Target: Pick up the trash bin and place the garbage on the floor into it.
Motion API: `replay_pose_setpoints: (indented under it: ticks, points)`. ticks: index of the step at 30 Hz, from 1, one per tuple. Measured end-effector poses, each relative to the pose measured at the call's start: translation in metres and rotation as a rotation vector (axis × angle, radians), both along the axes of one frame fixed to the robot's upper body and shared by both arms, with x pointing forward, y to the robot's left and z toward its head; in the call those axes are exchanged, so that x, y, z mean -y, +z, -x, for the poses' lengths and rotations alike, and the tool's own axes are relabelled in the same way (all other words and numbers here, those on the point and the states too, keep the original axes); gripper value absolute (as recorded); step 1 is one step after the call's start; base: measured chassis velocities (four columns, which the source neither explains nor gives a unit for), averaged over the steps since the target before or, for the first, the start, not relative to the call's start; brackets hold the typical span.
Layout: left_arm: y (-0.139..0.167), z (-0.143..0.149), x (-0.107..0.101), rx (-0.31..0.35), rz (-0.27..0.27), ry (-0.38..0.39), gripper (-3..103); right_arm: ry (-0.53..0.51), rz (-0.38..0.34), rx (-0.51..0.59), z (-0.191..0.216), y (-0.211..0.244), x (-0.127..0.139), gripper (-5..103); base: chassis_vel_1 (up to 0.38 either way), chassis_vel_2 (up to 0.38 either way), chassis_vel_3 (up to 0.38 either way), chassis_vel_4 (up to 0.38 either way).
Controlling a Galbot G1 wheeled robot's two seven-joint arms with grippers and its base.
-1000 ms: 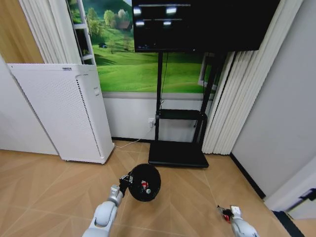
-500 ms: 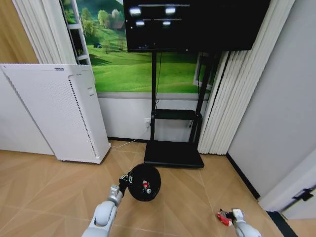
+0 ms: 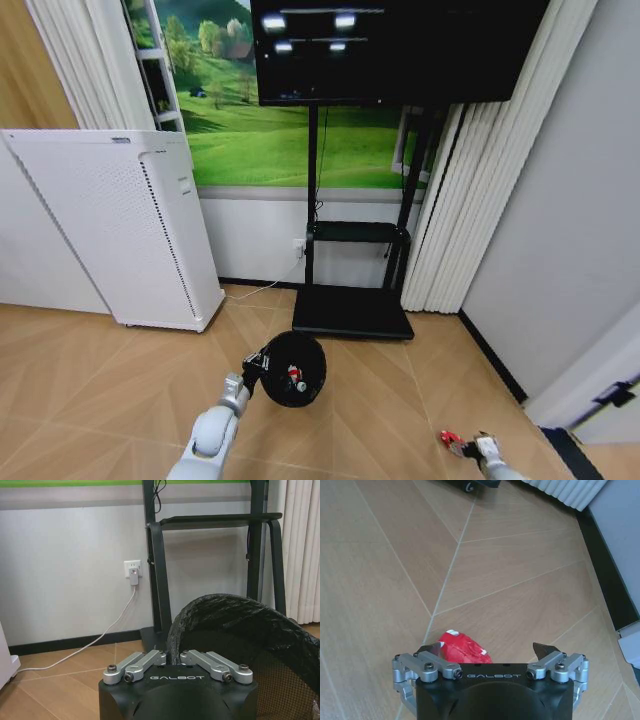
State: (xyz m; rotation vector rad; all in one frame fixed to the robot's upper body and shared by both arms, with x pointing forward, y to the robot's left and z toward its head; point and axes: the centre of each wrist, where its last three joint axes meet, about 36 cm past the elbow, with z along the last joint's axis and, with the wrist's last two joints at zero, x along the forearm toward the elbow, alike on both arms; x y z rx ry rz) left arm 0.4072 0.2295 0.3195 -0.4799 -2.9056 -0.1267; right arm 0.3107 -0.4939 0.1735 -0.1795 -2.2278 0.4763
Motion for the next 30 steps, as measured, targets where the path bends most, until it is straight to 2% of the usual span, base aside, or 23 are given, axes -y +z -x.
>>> replay_pose_setpoints:
  ticks: [4,19,30]
  points:
    - [0.000,0.000,-0.001,0.000,-0.001,0.002,7,0.023,0.002,-0.011,0.004,-0.006,-0.005,100,0.000,0.000,0.000,0.000]
    - [-0.001,0.005,-0.002,-0.002,-0.001,0.003,7,-0.005,-0.009,-0.036,-0.009,-0.028,-0.026,100,0.000,0.000,0.000,0.000]
    - [-0.004,0.008,-0.003,-0.003,-0.005,0.004,7,-0.036,0.000,-0.053,-0.014,-0.040,-0.031,100,0.000,0.000,0.000,0.000]
